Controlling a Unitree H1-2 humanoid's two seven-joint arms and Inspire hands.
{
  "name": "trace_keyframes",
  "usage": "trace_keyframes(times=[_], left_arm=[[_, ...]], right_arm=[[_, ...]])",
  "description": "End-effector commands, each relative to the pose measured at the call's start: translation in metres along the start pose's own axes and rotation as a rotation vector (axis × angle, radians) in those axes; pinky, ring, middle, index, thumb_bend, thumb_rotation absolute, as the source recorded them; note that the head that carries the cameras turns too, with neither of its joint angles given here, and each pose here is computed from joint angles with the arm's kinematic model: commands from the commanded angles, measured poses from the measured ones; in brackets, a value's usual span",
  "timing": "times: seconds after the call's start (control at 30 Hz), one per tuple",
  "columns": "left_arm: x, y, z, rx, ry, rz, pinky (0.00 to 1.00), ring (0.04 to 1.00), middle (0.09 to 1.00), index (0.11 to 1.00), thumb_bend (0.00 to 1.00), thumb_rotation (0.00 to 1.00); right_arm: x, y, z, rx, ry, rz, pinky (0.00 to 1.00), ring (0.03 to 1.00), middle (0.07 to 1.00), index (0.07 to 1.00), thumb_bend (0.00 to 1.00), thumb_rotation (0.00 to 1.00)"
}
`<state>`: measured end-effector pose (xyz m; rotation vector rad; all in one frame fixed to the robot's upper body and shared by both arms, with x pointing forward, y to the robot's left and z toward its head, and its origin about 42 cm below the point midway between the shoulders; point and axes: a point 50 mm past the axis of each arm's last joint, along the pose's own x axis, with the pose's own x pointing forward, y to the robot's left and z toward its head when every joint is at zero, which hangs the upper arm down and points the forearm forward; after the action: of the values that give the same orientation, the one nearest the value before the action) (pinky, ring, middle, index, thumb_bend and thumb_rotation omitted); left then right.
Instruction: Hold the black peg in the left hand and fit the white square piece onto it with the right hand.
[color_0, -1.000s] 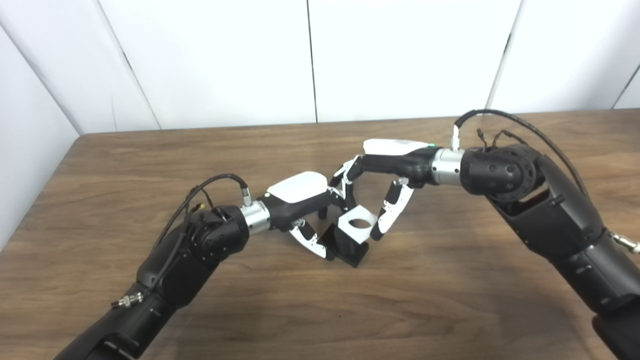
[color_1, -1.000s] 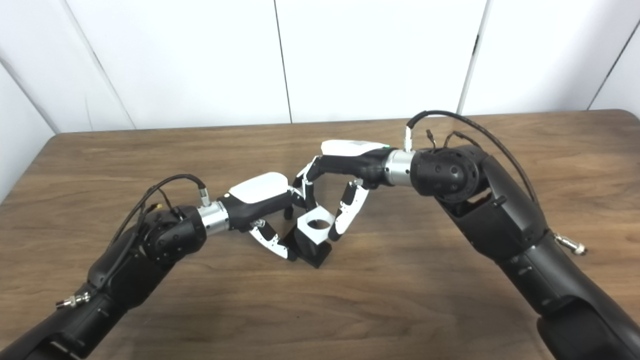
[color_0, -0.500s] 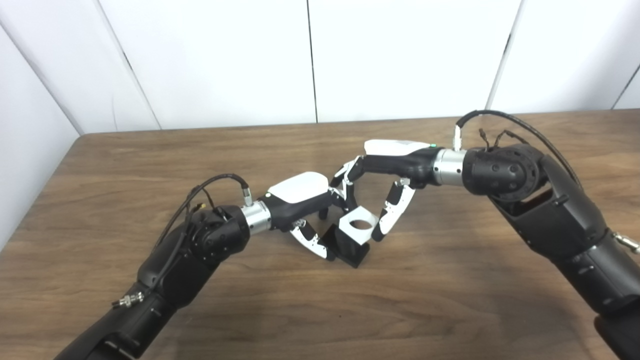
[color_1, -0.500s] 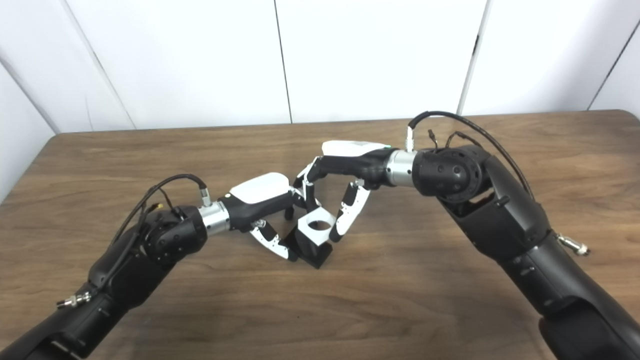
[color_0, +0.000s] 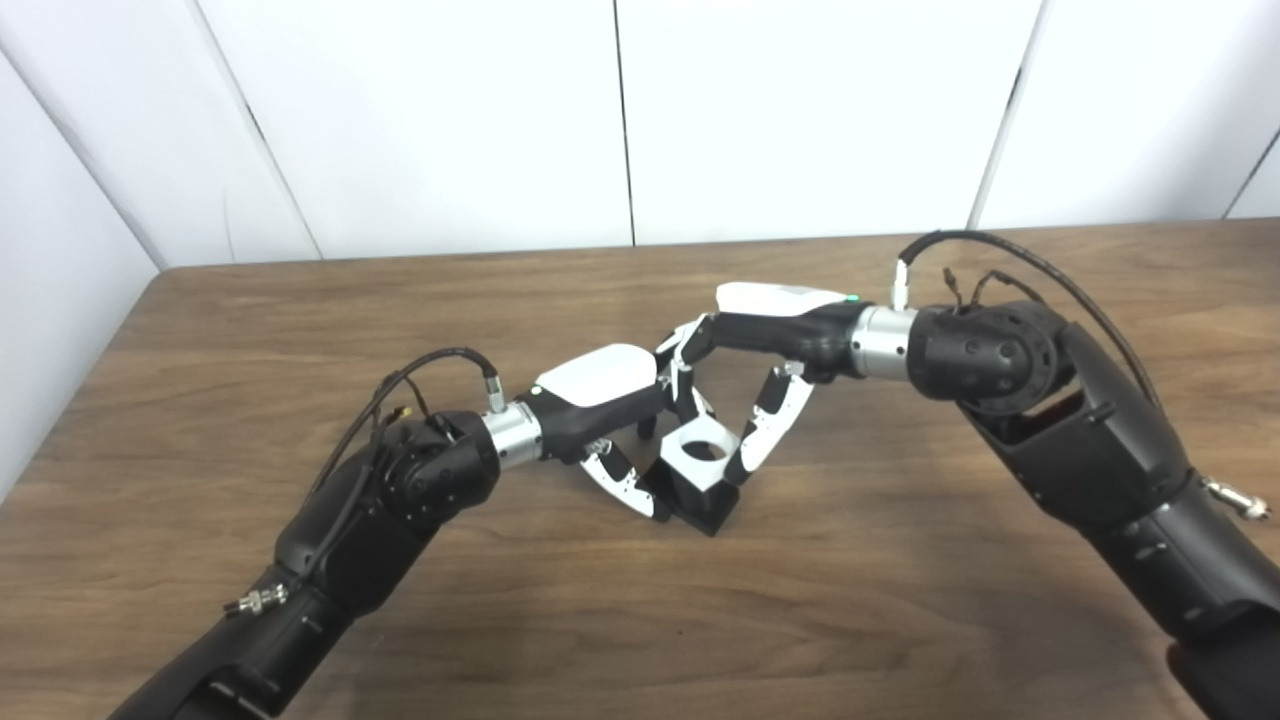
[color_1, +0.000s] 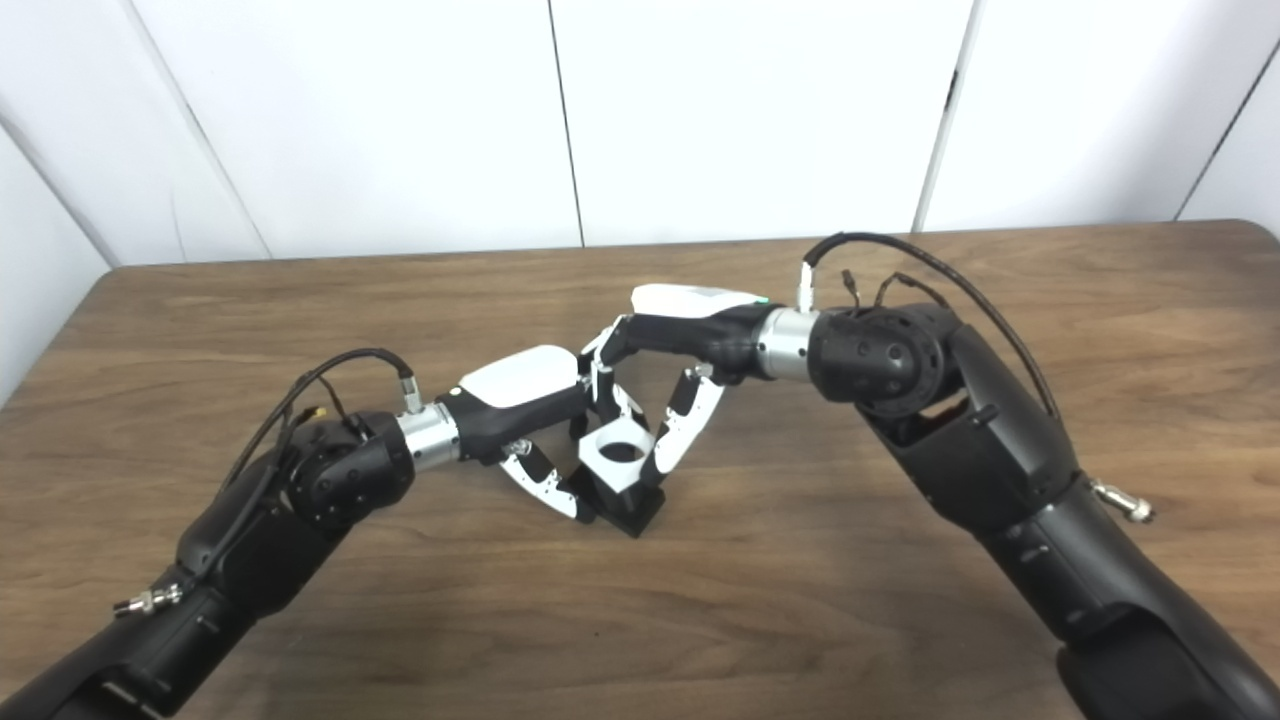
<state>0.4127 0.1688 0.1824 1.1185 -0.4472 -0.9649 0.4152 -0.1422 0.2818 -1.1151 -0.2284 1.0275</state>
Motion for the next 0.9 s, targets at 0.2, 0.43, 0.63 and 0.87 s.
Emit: trace_keyframes(times=[0.2, 0.43, 0.63, 0.87], left_arm=[[0.006, -0.018, 0.006, -0.007, -0.001, -0.092, 0.61, 0.736, 0.728, 0.491, 0.52, 0.08], [0.004, -0.016, 0.006, 0.013, 0.006, -0.099, 0.63, 0.75, 0.745, 0.492, 0.52, 0.08], [0.003, -0.015, 0.005, 0.009, 0.0, -0.082, 0.61, 0.745, 0.77, 0.492, 0.52, 0.08], [0.003, -0.013, 0.003, -0.009, 0.005, -0.08, 0.62, 0.746, 0.741, 0.493, 0.52, 0.08]], right_arm=[[0.01, 0.002, 0.018, -0.016, -0.08, 0.028, 0.89, 0.932, 0.832, 0.479, 0.52, 0.14], [0.01, 0.007, 0.013, -0.011, -0.071, 0.045, 0.9, 0.935, 0.831, 0.48, 0.52, 0.14], [0.008, 0.011, 0.007, -0.024, -0.055, 0.058, 0.9, 0.941, 0.828, 0.479, 0.52, 0.14], [0.002, 0.008, 0.004, -0.054, -0.05, 0.05, 0.82, 0.897, 0.861, 0.609, 0.67, 0.19]])
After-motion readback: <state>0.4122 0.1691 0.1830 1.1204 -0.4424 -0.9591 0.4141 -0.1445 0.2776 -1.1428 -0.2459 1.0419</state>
